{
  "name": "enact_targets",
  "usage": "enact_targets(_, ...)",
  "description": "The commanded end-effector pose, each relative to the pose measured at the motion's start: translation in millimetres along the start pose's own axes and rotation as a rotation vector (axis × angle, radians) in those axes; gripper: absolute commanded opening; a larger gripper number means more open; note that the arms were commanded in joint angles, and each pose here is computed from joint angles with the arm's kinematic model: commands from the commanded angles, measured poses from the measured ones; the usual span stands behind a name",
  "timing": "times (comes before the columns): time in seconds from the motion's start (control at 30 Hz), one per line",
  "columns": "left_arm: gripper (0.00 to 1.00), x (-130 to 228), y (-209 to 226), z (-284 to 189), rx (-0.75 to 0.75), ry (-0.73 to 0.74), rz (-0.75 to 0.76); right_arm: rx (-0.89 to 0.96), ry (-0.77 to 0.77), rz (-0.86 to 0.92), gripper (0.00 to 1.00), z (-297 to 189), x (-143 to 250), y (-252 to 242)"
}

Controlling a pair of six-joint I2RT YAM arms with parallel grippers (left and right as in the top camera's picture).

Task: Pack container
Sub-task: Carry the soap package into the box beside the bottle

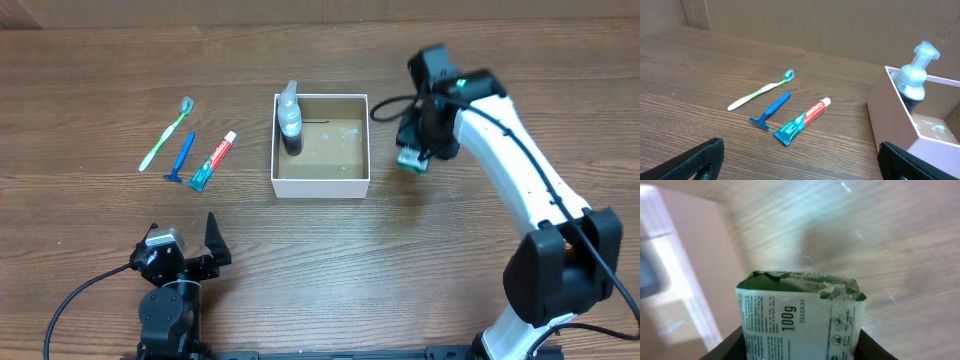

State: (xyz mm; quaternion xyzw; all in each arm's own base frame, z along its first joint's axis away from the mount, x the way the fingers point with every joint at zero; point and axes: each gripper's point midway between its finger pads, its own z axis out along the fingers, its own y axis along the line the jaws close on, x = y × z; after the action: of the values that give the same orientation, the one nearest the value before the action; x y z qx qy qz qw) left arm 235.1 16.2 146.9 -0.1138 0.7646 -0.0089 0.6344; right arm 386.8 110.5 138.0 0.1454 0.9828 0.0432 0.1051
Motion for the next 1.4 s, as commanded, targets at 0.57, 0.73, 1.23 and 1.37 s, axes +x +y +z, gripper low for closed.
enact_targets(0.57, 1.00, -1.2, -0.7, -0.6, 0.002, -0.008, 0.004, -0.351, -0.230, -0.329, 0.42, -33.3, -5.2, 155.3)
enact_targets(0.73, 1.00, -1.2, -0.7, -0.6, 0.002, -0.008, 0.004, -0.298, -0.187, -0.298, 0.41, 5.7, -5.2, 155.3)
enact_targets(1.23, 1.00, -1.2, -0.7, -0.6, 0.002, -0.008, 0.004, -0.226, -0.141, -0.297, 0.41, 61.5, -5.1, 152.6)
enact_targets(1.37, 1.00, -1.2, -0.7, -0.6, 0.002, -0.008, 0.004, -0.232, -0.149, -0.296, 0.41, 61.0, -6.7, 154.2)
